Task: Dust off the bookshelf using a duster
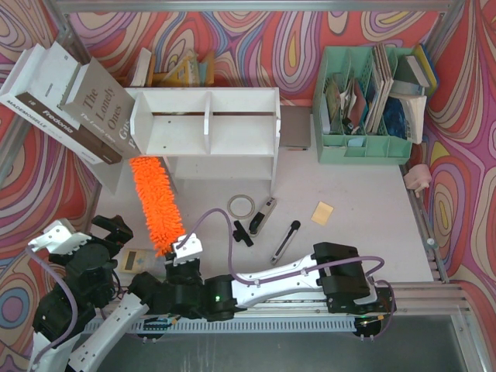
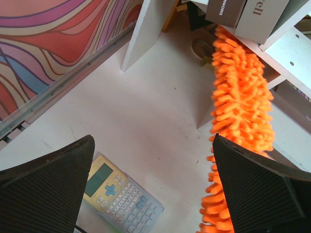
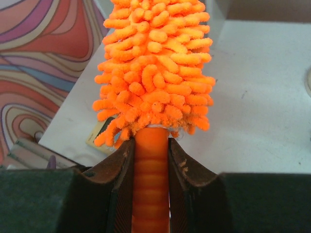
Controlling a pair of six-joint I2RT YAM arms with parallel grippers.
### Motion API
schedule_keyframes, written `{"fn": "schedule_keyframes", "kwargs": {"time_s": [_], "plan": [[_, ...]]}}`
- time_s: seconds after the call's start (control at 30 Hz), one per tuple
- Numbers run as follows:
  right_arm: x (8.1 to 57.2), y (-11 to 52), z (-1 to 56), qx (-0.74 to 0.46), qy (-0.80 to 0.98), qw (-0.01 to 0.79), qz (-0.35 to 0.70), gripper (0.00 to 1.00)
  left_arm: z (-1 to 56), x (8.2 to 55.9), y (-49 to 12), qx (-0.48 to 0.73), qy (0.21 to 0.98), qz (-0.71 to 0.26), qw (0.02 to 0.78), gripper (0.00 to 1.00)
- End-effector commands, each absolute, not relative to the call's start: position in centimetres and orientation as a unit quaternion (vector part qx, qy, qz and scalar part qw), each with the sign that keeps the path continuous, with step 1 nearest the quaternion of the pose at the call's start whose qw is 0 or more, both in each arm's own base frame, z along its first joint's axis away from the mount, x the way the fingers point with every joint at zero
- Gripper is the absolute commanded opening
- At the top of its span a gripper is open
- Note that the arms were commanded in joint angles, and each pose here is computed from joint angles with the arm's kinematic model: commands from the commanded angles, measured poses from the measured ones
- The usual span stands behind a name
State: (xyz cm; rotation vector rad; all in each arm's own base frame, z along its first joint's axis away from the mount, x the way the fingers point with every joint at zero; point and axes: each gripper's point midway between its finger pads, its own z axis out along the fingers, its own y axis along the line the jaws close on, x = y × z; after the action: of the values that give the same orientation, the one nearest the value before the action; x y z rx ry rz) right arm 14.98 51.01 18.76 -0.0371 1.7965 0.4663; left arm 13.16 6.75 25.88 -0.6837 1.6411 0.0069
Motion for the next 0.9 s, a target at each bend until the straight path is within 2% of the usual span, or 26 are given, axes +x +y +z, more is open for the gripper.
{"fn": "schedule_keyframes", "kwargs": {"time_s": [0.0,0.27,0.6,0.87], "plan": [[14.4,53.0,23.3,-0.046,0.738,0.614,0.278,0.0,25.6,13.1,7.0,-0.298,0.717,0.01,0.63,0.98],[12.3,56.5,23.6,-0.159,0.705,0.607,0.33,0.0,25.7,13.1,7.0,-0.298,0.717,0.011,0.63,0.98],[13.0,54.4,18.2,-0.189,0.758,0.563,0.271,0.0,25.7,13.2,6.8,-0.291,0.72,0.01,0.63,0.98],[13.0,54.4,16.1,-0.209,0.775,0.539,0.254,0.0,25.7,13.7,5.8,-0.262,0.733,0.004,0.628,0.98]]}}
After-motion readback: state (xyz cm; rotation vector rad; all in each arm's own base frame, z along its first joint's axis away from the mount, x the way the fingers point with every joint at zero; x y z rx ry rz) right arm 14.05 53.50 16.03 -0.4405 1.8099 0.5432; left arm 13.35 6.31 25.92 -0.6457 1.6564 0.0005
